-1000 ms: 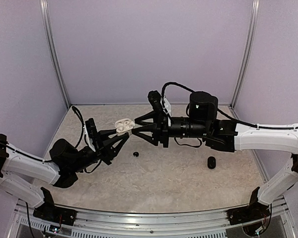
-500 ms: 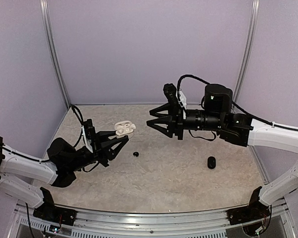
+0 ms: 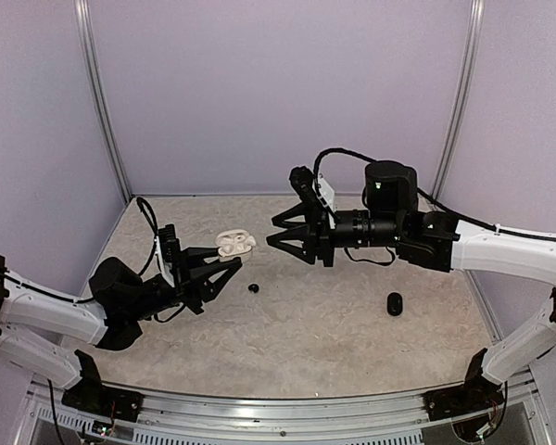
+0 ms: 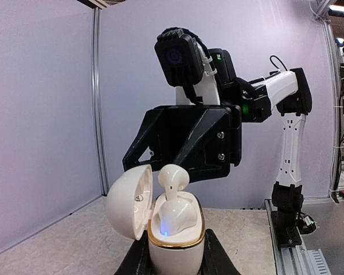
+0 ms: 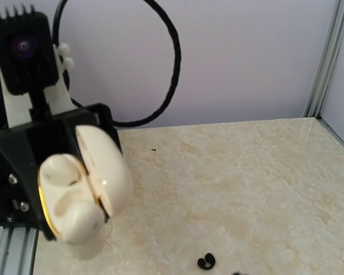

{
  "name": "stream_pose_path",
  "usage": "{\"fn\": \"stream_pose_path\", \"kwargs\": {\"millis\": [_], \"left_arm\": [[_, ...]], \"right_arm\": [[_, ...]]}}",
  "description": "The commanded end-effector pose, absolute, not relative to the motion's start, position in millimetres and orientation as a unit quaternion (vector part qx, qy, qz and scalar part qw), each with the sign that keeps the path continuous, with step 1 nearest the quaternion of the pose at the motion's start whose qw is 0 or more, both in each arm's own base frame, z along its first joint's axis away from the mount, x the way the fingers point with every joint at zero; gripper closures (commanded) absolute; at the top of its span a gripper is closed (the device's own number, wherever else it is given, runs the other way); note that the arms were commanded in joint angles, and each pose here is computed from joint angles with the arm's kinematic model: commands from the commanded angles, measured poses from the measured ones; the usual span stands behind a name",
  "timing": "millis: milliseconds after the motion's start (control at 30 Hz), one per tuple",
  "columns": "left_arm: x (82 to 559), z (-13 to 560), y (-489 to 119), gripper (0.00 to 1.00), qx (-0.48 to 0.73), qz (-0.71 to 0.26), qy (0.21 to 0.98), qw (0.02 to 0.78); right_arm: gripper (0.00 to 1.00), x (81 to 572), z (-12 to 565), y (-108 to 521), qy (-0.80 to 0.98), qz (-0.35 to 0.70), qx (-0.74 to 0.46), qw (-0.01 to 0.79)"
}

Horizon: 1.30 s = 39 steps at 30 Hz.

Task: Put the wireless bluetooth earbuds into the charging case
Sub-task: Insert the right earbud into the right side groove of the charging case, then adjust the right earbud in the right side groove of the charging case.

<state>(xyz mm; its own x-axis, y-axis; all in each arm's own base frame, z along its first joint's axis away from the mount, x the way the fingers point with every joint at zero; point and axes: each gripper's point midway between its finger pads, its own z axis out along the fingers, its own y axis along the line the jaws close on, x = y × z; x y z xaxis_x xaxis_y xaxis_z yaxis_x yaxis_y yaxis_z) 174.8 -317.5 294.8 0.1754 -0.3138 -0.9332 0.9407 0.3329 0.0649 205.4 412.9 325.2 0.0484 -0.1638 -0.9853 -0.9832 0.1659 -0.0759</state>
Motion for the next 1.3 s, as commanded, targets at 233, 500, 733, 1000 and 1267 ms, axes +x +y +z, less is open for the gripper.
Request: {"fn": "stream_pose_path", "kwargs": {"millis": [233,500,733,1000,1267], "left_arm": [[175,306,-322,0.94,0.351,-0.465,0.435,0.687],[177,303,-324,0.94,0.352,-0.463,0.44,0.684],[178,302,-324,0.94,0.353,-0.463,0.44,0.684],[177,302,-325,0.94,0.353,-0.464,0.44,0.682],[177,301,-326,0.94,0.355,-0.465,0.441,0.681]], "right_arm": [[0.54,203,338,423,0.541,0.419,-0.514,0.517],[0.54,198,341,425,0.528,0.433,-0.52,0.514],[0.54,197,335,428,0.53,0.435,-0.524,0.505],[0.53,195,337,428,0.524,0.44,-0.526,0.505],[0.54,192,340,430,0.518,0.444,-0.528,0.505]]}}
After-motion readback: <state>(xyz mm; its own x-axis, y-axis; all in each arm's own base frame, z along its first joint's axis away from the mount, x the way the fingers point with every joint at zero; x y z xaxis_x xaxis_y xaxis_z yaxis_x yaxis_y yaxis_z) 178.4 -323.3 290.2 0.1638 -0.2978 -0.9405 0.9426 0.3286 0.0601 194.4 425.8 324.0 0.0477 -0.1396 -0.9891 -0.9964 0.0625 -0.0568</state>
